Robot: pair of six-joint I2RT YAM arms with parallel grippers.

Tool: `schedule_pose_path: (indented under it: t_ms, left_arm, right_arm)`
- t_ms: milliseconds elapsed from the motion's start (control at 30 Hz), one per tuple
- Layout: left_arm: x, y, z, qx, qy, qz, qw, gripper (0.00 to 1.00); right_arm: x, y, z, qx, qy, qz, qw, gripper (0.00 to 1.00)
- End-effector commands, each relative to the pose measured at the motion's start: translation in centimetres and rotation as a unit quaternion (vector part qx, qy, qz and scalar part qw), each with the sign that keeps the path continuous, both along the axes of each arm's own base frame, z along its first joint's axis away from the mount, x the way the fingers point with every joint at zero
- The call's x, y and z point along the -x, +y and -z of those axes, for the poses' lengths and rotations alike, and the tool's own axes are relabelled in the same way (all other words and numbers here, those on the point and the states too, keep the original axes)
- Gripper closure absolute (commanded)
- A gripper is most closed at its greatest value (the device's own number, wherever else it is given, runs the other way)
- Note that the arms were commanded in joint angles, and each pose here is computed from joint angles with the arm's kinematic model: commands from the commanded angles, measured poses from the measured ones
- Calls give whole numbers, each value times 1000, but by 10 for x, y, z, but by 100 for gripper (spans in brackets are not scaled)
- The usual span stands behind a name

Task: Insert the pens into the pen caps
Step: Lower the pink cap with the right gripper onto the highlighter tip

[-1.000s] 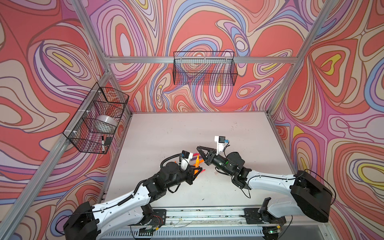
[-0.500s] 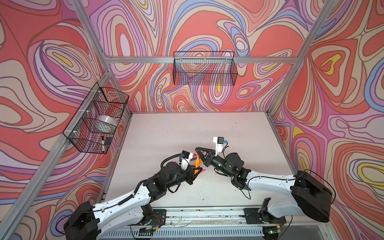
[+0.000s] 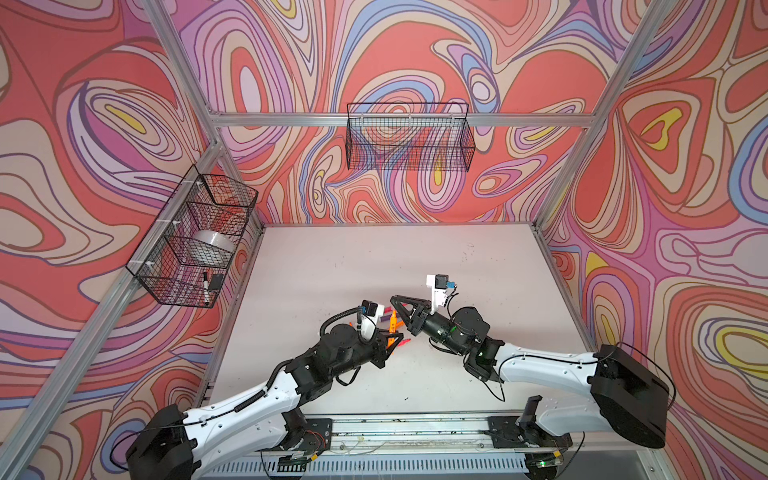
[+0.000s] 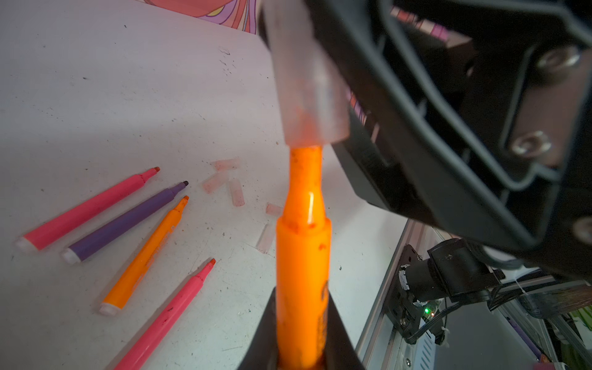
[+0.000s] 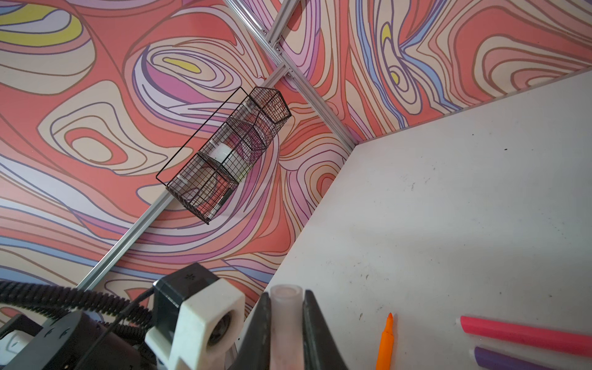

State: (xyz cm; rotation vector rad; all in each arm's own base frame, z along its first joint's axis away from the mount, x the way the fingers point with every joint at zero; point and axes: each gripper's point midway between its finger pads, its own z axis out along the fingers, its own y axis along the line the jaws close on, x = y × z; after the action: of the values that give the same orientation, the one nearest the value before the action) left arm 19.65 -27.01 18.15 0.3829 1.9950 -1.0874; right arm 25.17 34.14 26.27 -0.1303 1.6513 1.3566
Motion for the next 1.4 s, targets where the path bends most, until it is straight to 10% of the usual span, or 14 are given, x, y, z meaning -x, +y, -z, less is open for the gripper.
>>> schedule_pose_path:
  t_ms: [0, 900, 1367]
  left_arm:
    - [-5, 4, -7, 13, -6, -17, 1000, 100]
    - [-15, 24, -25, 15, -47, -69, 996, 100]
    - [-14, 29, 1, -43, -91, -57, 993, 100]
  right_arm:
    - [3, 10, -5, -2, -5, -11, 1000, 100]
    - [33, 20, 32, 36, 5, -38, 999, 99]
    - [32, -7, 25, 60, -6, 8, 998, 30]
